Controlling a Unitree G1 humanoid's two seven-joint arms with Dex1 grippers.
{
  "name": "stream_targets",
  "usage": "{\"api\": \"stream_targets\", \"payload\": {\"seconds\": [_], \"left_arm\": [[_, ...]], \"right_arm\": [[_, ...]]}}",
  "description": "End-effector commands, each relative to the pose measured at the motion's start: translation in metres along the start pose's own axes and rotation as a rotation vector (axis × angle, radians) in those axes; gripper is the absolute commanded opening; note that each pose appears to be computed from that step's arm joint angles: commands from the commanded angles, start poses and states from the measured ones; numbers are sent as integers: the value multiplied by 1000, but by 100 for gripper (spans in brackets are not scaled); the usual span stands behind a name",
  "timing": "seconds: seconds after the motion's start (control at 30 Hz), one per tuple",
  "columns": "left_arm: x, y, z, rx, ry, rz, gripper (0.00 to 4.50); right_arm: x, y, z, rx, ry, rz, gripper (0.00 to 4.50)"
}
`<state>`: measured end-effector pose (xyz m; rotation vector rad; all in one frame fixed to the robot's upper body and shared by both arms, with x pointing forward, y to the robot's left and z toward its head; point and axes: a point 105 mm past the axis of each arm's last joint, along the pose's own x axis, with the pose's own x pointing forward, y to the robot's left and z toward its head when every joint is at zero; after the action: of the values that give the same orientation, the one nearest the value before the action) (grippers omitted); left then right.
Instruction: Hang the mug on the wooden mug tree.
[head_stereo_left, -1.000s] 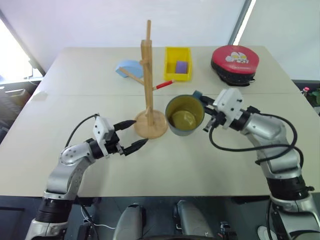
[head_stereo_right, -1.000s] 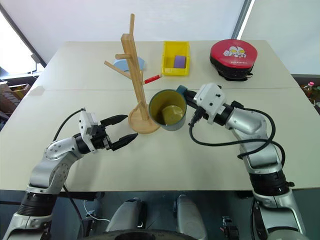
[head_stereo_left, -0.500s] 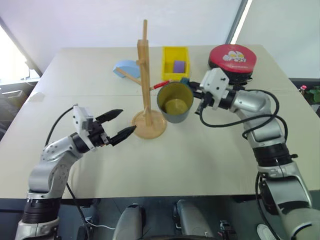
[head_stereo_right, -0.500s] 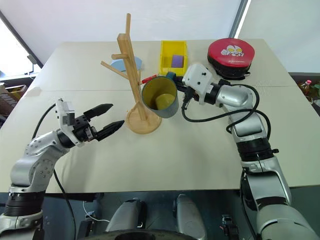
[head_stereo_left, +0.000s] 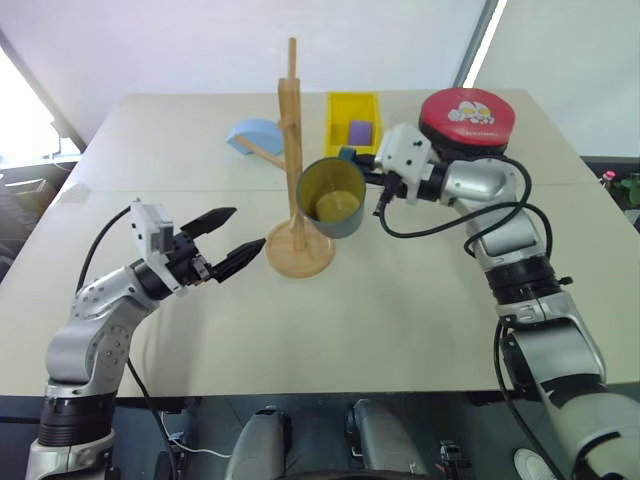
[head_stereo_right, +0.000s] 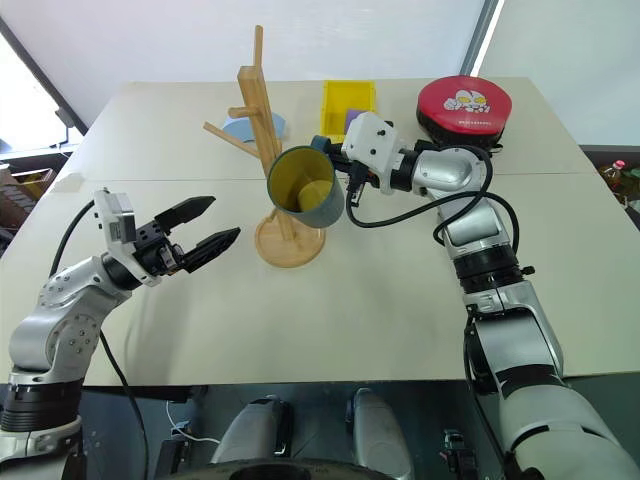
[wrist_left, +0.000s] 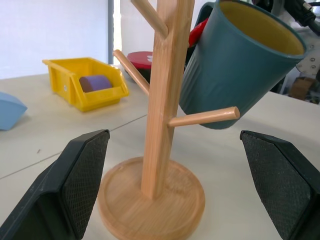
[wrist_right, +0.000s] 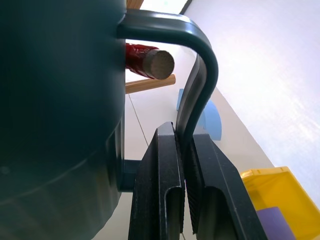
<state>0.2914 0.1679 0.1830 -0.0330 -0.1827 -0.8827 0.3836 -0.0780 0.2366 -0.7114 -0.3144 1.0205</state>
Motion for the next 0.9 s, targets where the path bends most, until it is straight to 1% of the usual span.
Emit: {"api": "stream_targets", "payload": {"seconds": [0.03, 0.3, 0.33, 0.4, 0.43, 0.47, 0.5, 0.53, 0.7, 0.83, 0.9], "left_arm": [[2, -2, 20, 34, -59, -8, 450], [3, -3, 24, 39, -68, -8, 450], [3, -3, 24, 39, -69, -8, 450], [3, -3, 24, 39, -69, -8, 450], [3, -3, 24, 38, -69, -8, 450], [3, -3, 24, 37, -70, -9, 450], [3, -4, 24, 38, -70, -9, 450], [3, -4, 24, 37, -71, -9, 450], [3, -3, 24, 35, -70, -3, 450], [0, 2, 22, 31, -68, 23, 450], [-8, 12, 15, 18, -52, 96, 450]], "right_arm": [[3, -9, 15, -48, -36, -2, 3], [6, -11, 14, -47, -34, 12, 3], [6, -10, 15, -46, -35, 14, 32], [6, -11, 15, -49, -36, 13, 107], [6, -11, 16, -54, -37, 10, 154], [5, -12, 16, -62, -38, 3, 213], [4, -14, 18, -71, -40, -3, 251], [3, -16, 19, -82, -42, -14, 310], [-10, -24, 25, -111, -43, -53, 310], [-29, -30, 21, -108, -16, -95, 310], [-50, -34, 10, -45, 6, -168, 310]]}}
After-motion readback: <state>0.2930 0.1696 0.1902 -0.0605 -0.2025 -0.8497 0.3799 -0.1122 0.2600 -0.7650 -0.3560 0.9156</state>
